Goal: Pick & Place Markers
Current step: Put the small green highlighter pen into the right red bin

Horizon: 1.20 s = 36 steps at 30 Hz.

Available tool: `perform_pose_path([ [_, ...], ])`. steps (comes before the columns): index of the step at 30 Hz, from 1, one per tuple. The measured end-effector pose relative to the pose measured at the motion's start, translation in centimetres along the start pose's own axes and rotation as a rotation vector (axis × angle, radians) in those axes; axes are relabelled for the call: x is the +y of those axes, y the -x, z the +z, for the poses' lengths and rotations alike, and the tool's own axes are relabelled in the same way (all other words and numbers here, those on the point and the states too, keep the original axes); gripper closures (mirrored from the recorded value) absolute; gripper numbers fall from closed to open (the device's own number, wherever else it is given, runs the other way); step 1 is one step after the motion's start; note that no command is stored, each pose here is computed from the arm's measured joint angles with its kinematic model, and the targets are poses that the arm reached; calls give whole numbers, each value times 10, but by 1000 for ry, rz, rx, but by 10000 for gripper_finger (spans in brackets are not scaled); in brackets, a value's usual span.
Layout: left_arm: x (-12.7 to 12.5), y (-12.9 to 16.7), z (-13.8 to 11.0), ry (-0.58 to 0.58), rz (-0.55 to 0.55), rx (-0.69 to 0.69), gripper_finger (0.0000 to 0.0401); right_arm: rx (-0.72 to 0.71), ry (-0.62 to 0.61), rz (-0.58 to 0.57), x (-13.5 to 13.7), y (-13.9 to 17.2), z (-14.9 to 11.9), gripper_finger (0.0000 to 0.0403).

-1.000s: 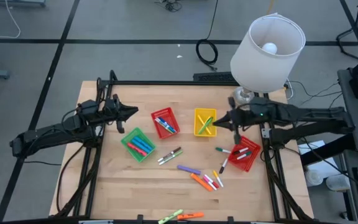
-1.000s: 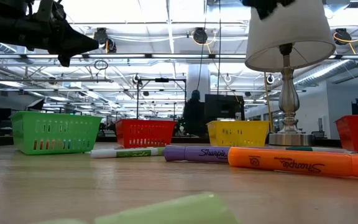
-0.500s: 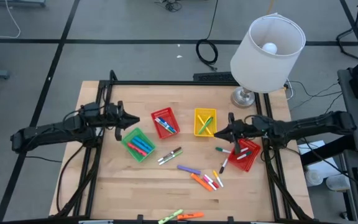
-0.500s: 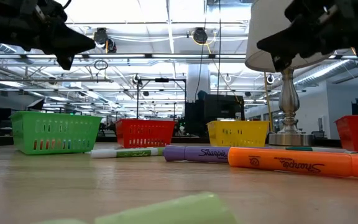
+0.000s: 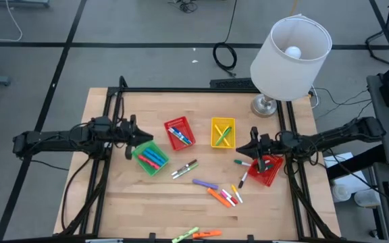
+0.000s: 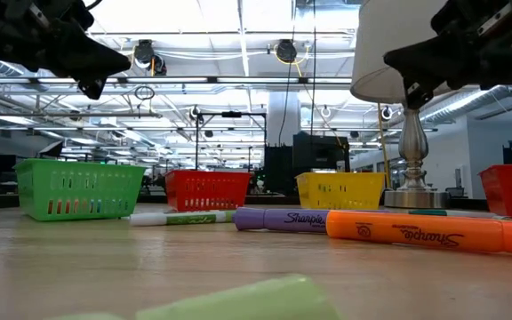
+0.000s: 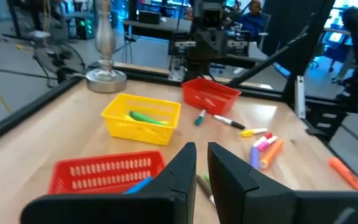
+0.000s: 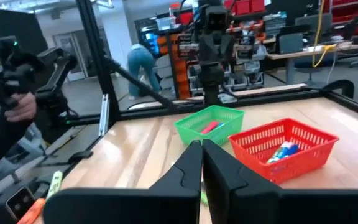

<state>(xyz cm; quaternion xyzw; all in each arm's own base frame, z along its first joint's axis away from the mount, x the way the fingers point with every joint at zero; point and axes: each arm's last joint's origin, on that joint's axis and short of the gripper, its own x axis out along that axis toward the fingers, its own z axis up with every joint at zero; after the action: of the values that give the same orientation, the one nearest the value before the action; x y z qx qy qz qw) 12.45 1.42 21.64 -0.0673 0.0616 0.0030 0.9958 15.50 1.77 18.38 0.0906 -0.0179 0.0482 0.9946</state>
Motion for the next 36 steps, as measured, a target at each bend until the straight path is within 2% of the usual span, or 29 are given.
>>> perform_pose_path([
  [11, 2, 0, 5, -43, 79, -57, 354, 106, 34, -13, 0, 0, -11, 403],
  [15, 2, 0, 5, -43, 79, -57, 354, 200, 47, -126, 2, -2, -16, 403],
  [17, 2, 0, 5, -42, 79, -57, 354, 291, 65, -175, 8, -9, -9, 403],
  [20, 2, 0, 5, -42, 79, -56, 354, 393, 85, -212, 27, -27, 14, 403],
  [24, 2, 0, 5, -44, 79, -55, 354, 617, 214, -263, 59, -54, 27, 403],
  [26, 2, 0, 5, -44, 79, -54, 354, 773, 222, -294, 71, -68, 32, 403],
  [28, 2, 0, 5, -44, 79, -54, 354, 929, 206, -374, 80, -81, 36, 403],
  [32, 2, 0, 5, -44, 79, -54, 354, 1220, 232, -543, 86, -105, 40, 403],
  [36, 2, 0, 5, -41, 78, -53, 354, 1455, 215, -564, 79, -121, 38, 403],
])
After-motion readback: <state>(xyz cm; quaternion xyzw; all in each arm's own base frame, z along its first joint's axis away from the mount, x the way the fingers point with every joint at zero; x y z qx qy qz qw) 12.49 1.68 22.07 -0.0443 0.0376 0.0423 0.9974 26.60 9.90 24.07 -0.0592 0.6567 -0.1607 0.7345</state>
